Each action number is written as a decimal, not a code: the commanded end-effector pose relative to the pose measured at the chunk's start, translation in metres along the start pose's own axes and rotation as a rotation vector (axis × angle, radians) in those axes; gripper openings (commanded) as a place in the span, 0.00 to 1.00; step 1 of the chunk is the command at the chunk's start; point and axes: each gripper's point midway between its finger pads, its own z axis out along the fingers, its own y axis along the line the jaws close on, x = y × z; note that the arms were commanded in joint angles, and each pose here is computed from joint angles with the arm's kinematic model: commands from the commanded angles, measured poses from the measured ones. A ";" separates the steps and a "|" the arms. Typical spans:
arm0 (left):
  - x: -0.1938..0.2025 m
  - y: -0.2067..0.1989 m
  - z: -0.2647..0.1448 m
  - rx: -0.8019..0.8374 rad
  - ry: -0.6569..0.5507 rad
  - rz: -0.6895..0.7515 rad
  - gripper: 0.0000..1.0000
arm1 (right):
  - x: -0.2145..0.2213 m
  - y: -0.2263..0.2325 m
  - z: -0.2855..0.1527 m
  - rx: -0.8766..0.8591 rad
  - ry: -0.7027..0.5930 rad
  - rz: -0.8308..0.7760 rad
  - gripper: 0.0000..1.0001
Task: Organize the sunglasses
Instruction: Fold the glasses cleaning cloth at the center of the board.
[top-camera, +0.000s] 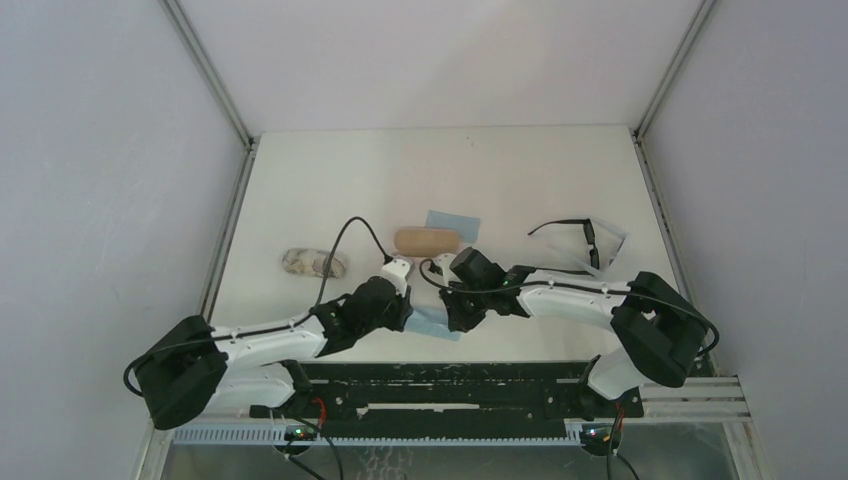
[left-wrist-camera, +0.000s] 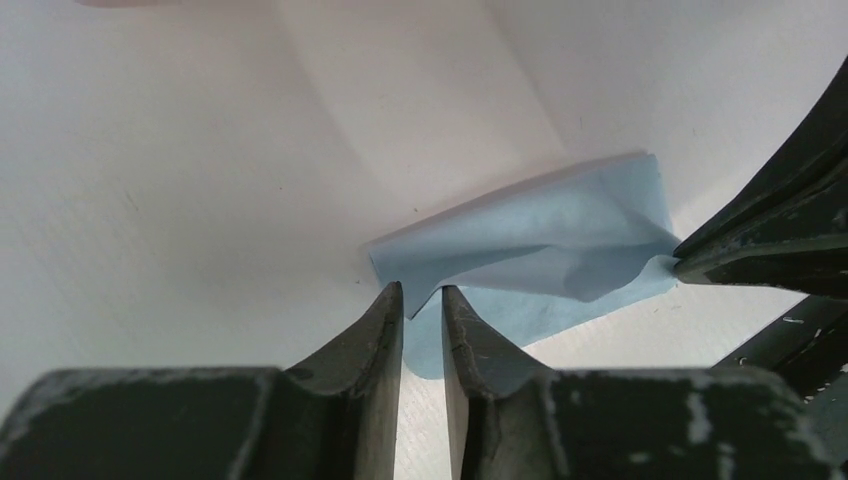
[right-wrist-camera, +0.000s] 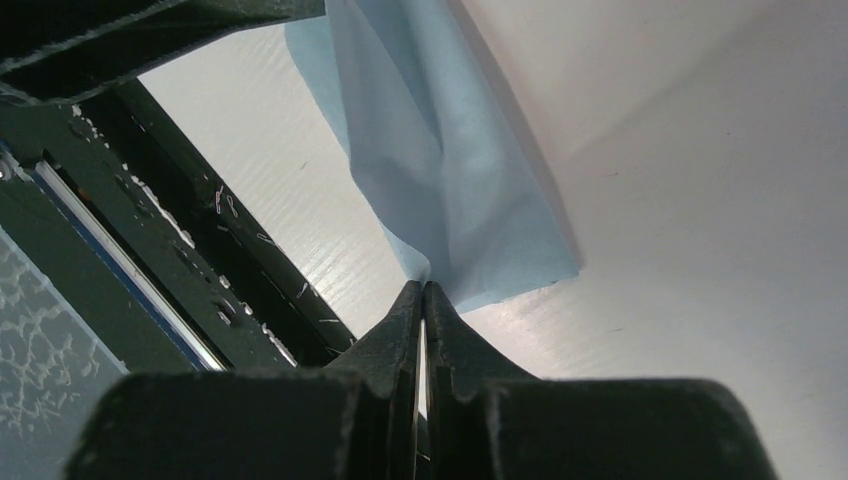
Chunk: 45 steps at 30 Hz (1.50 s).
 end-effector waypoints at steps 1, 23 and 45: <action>-0.006 0.000 -0.008 0.004 -0.041 -0.035 0.27 | 0.007 0.004 0.002 -0.019 0.020 -0.016 0.00; -0.045 0.026 -0.044 -0.054 -0.222 -0.258 0.53 | -0.017 0.006 -0.021 0.036 -0.142 0.024 0.33; -0.025 -0.006 0.012 0.055 0.013 -0.152 0.43 | -0.009 -0.036 -0.019 0.285 -0.257 0.357 0.36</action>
